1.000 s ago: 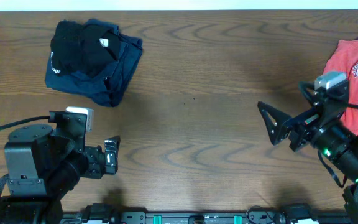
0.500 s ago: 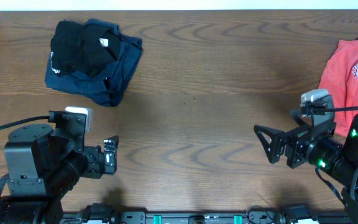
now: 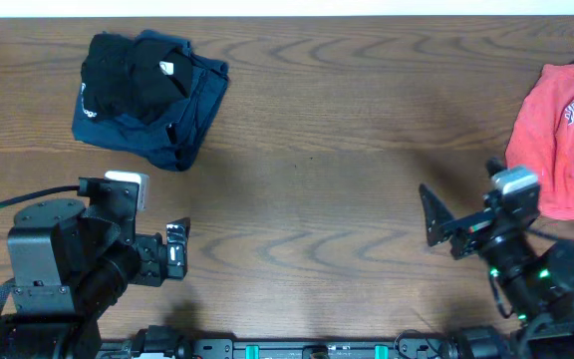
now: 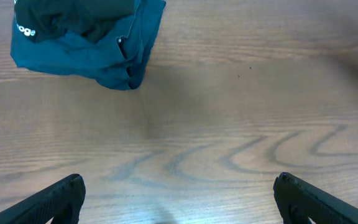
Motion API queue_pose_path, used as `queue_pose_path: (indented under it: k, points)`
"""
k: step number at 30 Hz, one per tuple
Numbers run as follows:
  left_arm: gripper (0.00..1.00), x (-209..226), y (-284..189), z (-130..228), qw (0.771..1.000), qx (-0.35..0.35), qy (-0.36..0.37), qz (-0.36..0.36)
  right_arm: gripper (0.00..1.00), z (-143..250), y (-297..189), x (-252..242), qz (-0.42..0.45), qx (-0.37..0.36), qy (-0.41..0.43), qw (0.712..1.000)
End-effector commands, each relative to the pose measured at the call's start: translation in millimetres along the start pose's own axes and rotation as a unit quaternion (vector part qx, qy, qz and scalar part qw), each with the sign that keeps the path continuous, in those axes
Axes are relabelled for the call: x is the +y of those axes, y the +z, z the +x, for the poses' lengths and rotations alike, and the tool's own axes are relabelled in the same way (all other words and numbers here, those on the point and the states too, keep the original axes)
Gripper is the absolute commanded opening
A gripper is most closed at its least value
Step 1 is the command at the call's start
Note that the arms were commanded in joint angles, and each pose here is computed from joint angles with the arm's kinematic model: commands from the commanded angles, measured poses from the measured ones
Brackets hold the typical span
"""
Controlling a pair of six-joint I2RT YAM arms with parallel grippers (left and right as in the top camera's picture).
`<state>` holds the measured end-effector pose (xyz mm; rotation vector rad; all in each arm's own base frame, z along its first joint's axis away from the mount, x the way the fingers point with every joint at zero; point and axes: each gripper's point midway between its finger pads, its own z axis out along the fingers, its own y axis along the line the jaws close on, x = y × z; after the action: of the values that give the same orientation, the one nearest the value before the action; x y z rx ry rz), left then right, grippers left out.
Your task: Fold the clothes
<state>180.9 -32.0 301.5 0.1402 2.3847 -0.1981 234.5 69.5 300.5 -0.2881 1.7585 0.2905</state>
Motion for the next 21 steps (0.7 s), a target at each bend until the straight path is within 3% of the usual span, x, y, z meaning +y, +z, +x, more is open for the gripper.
queue_pose_path:
  k: [1,7,21]
  points:
    - [0.98,0,-1,-1,1.0,-0.001,0.005,-0.003,0.99,39,4,-3,0.008,0.004,-0.012,1.0]
    - [0.98,0,-1,-1,1.0,-0.001,0.005,-0.003,0.99,92,5,-5,0.015,-0.015,-0.016,1.0]
    - [0.98,0,-1,-1,1.0,-0.001,0.005,-0.003,0.99,140,26,-9,0.015,-0.049,-0.014,0.999]
